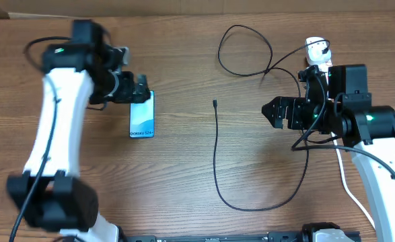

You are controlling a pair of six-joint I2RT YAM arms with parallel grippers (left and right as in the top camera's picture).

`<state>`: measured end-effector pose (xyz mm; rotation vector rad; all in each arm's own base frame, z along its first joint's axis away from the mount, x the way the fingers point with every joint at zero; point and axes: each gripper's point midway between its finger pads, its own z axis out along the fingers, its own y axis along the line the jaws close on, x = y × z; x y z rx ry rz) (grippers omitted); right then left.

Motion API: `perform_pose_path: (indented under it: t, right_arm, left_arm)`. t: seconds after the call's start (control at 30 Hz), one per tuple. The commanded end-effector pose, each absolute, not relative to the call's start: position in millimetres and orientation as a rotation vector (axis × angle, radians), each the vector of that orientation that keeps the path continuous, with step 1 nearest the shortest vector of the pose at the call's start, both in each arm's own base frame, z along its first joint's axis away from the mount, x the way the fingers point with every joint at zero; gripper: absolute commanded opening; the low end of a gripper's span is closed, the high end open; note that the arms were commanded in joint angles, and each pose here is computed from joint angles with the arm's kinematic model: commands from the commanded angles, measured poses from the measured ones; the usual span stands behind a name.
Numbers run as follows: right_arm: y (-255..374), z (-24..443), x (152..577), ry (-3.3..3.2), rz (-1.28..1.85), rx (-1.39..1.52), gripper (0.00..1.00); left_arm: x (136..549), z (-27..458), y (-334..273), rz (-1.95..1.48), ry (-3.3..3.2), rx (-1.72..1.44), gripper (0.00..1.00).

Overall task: Plug charger to phone and switch on socket
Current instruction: 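Move the left gripper over the phone and the right gripper toward the cable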

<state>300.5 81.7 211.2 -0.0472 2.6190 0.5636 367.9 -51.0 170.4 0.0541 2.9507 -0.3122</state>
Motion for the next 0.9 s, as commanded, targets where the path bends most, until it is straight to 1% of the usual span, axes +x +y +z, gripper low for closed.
perform_pose_path:
  t: [0.0, 0.23, 0.33, 0.47, 0.7, 0.87]
  right_arm:
    - [84, 219, 305, 2.597, 0.579, -0.057, 1.00]
    - [84, 219, 305, 2.596, 0.579, -0.057, 1.00]
    - [83, 219, 306, 2.595, 0.574, -0.056, 1.00]
    - [81, 218, 306, 2.597, 0.559, -0.052, 1.00]
    - [81, 218, 306, 2.597, 0.559, -0.052, 1.00]
    - [81, 218, 306, 2.597, 0.559, -0.052, 1.00]
  left_arm:
    - [375, 136, -41, -0.075, 3.054, -0.032, 1.00]
    - [387, 87, -28, 0.086, 3.125, -0.064, 1.00]
    - [400, 76, -30, 0.079, 3.086, -0.046, 1.00]
    - [413, 65, -47, -0.003, 3.032, 0.051, 0.98]
    - [407, 34, -55, -0.009, 3.025, 0.083, 0.98]
    - [404, 26, -54, -0.003, 3.033, 0.123, 0.98]
